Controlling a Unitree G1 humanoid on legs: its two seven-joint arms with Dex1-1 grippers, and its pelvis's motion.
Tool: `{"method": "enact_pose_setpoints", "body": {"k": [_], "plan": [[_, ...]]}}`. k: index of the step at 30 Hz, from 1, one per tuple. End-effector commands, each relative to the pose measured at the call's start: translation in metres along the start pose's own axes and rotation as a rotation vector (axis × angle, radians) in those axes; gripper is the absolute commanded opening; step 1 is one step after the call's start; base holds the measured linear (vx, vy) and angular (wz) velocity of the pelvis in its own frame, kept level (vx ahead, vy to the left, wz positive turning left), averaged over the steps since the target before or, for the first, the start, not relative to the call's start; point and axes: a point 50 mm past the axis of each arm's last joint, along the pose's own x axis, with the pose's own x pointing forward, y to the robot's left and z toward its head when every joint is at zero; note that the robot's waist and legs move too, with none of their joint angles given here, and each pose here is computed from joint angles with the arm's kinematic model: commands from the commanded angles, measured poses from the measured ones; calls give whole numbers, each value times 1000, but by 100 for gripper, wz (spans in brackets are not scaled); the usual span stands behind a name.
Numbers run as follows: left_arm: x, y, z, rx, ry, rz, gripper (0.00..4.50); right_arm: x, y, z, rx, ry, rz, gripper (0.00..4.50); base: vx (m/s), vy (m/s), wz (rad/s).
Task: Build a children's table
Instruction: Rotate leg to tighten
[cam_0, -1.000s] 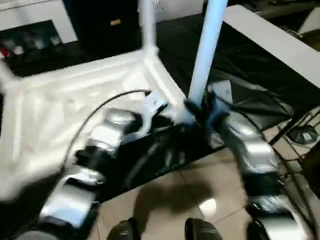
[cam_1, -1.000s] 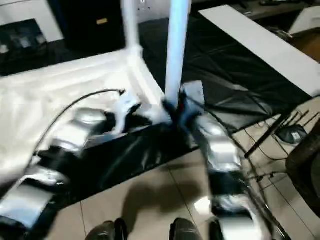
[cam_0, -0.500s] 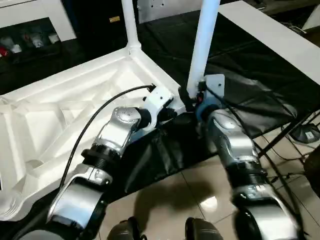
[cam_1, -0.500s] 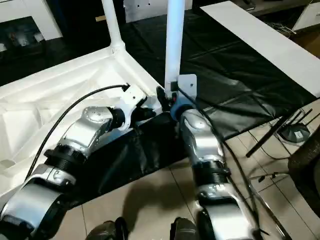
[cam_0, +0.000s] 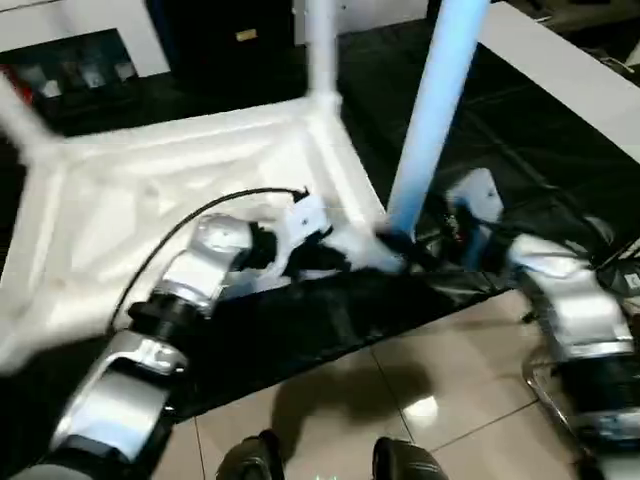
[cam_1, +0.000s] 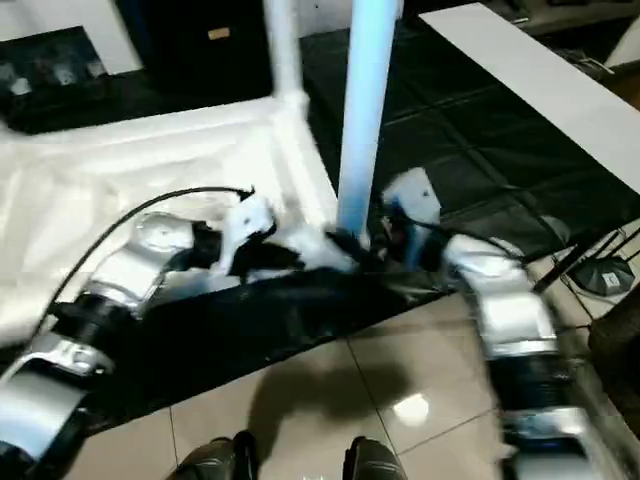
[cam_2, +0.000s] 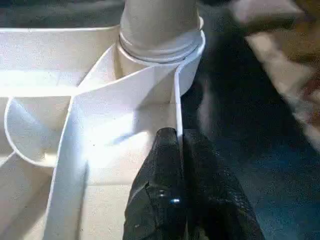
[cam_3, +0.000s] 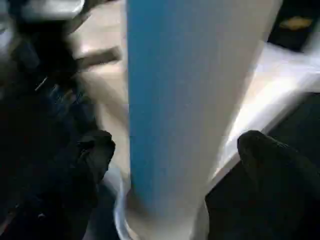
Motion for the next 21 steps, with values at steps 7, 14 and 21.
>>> {"method": "enact_pose_setpoints", "body": {"k": [7,14,21], "plan": [[2,-15,-9,65,107,-253,0,-8,10,0,9,26,282,428,0,0,0],[0,-20,-8,120,142,-377,0,-7,17,-2,29,58,499,361,0,0,0],[0,-20,-7,132,144,-399,0,0,23,-4,42,72,591,303,0,0,0]]}}
